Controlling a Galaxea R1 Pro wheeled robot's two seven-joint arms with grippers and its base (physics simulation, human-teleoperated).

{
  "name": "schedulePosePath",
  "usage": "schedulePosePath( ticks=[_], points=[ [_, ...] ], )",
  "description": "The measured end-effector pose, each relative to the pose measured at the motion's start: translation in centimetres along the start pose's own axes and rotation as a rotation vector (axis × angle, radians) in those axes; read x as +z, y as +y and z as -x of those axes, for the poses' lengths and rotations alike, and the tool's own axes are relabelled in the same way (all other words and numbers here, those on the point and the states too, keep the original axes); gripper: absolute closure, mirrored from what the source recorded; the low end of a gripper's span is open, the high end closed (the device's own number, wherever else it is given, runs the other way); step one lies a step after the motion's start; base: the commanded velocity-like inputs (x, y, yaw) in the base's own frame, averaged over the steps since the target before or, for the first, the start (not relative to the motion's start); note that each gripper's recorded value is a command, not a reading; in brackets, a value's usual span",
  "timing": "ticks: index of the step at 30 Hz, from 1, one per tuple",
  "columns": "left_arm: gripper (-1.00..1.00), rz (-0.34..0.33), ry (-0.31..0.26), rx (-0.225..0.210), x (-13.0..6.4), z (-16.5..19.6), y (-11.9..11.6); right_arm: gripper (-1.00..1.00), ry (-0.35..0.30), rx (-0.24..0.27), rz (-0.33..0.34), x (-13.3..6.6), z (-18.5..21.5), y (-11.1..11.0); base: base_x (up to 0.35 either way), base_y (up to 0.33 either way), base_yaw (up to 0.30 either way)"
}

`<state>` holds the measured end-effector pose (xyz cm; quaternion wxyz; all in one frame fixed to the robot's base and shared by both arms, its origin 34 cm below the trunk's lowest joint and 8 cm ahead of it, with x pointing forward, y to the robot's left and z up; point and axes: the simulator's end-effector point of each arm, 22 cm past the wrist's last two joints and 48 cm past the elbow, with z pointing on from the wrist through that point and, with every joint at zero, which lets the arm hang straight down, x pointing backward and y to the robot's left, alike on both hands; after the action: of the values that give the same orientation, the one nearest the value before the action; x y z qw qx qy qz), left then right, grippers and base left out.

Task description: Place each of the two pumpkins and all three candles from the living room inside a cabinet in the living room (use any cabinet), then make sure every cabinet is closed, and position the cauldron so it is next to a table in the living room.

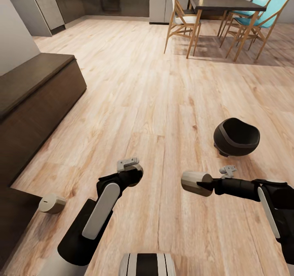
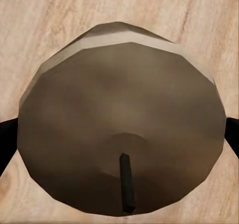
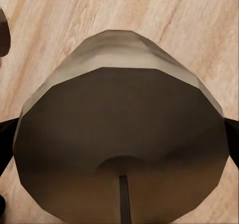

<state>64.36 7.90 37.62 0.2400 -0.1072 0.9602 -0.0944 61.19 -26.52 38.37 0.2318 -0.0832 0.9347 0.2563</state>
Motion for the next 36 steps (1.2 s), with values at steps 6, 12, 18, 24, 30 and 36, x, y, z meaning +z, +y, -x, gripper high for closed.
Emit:
schedulePosePath(
  ticks=[6, 12, 18, 24, 30, 36],
  points=[
    [1.00, 0.012, -0.003, -0.037, -0.7, -1.5, 0.5, 1.00, -0.019, -0.007, 0.000, -0.9, 0.6, 0.5, 0.000, 0.000, 0.043],
    [1.00, 0.022, -0.034, -0.071, -1.5, -1.3, 0.8, 1.00, -0.044, -0.019, -0.008, -2.0, 1.7, 0.8, 0.000, 0.000, 0.004],
    [1.00, 0.015, -0.063, -0.077, -2.7, -0.5, 0.5, 1.00, -0.069, -0.032, -0.006, -3.0, 2.7, 1.4, 0.000, 0.000, 0.000],
    [1.00, 0.018, -0.085, -0.080, -3.6, 0.3, 0.6, 1.00, -0.094, -0.040, -0.015, -3.4, 3.6, 2.3, 0.000, 0.000, 0.144],
    [1.00, 0.017, -0.101, -0.080, -4.5, 0.7, 0.6, 1.00, -0.120, -0.043, -0.121, -4.1, 4.5, 1.0, 0.000, 0.000, 0.260],
    [1.00, 0.009, -0.121, -0.077, -5.5, 1.3, 0.3, 1.00, -0.141, -0.052, -0.158, -5.0, 5.2, 0.9, 0.000, 0.000, 0.284]
  ],
)
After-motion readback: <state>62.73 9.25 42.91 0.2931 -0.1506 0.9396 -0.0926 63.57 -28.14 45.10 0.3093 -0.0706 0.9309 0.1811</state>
